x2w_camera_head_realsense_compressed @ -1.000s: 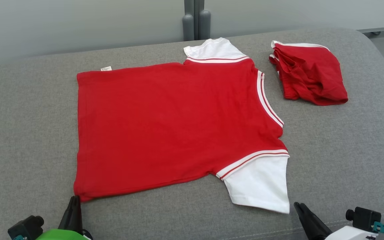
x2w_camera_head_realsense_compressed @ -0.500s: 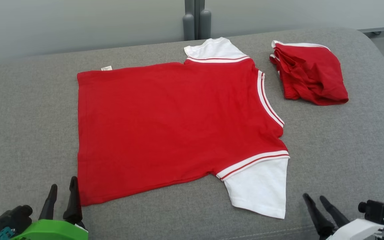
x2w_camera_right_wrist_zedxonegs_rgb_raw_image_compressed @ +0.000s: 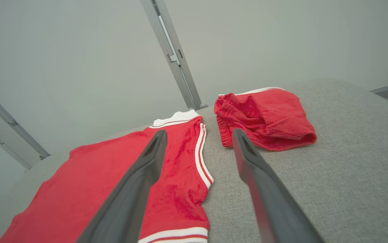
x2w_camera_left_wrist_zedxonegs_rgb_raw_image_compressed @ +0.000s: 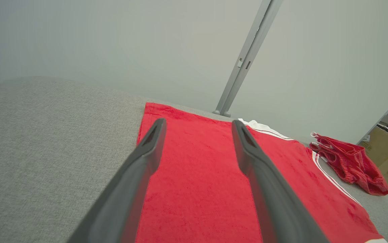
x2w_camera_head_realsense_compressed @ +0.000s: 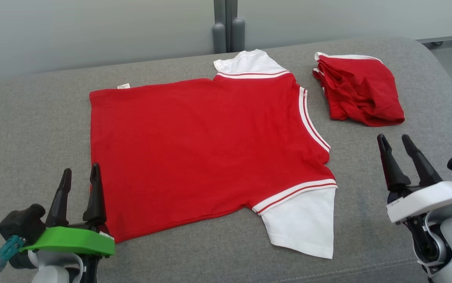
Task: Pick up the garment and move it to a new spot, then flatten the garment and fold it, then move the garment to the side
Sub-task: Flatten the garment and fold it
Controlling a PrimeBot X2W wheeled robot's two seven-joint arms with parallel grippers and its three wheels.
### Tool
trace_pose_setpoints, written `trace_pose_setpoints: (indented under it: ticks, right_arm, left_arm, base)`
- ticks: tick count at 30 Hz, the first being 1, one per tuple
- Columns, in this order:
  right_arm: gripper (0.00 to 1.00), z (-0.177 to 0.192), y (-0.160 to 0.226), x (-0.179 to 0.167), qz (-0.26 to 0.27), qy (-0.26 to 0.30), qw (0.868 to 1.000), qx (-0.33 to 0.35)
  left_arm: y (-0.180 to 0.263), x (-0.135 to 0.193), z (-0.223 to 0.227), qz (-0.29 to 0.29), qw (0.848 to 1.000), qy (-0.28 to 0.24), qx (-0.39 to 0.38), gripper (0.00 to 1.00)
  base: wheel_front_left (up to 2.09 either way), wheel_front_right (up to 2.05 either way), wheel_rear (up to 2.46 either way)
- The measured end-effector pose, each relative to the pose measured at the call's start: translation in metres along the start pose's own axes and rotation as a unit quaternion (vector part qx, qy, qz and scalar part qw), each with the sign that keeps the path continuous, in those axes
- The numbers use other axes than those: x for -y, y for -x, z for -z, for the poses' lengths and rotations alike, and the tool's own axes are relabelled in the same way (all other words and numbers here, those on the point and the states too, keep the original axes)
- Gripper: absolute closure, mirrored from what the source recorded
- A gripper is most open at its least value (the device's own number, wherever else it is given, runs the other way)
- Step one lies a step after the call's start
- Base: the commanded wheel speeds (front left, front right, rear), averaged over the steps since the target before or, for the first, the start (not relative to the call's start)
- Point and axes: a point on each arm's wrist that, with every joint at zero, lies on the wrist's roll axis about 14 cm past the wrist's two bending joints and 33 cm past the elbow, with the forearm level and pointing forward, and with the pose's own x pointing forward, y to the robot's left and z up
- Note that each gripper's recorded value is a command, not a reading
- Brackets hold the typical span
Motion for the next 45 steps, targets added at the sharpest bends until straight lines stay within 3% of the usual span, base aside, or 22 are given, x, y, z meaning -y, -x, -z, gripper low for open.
trace_pose_setpoints:
  ticks: [5,12,28,45]
  right_arm:
    - [0.0,-0.033,-0.012,-0.012,-0.012,0.029,0.998,0.053]
    - [0.0,-0.042,-0.016,-0.032,-0.027,0.058,0.995,0.075]
    - [0.0,-0.011,-0.01,-0.05,-0.023,0.078,0.996,0.047]
    - [0.0,0.002,-0.011,-0.052,-0.018,0.08,0.996,0.033]
  left_arm:
    - [-0.001,0.007,-0.002,0.008,1.0,-0.025,0.003,0.0]
    - [0.003,0.01,-0.001,0.005,0.999,-0.041,0.001,0.0]
    - [0.016,0.009,0.007,-0.006,0.997,-0.08,-0.011,0.0]
    - [0.023,0.003,0.008,-0.022,0.996,-0.082,-0.013,0.0]
  base:
    - [0.0,0.0,0.0]
    - [0.0,0.0,0.0]
    - [0.0,0.0,0.0]
    - [0.0,0.0,0.0]
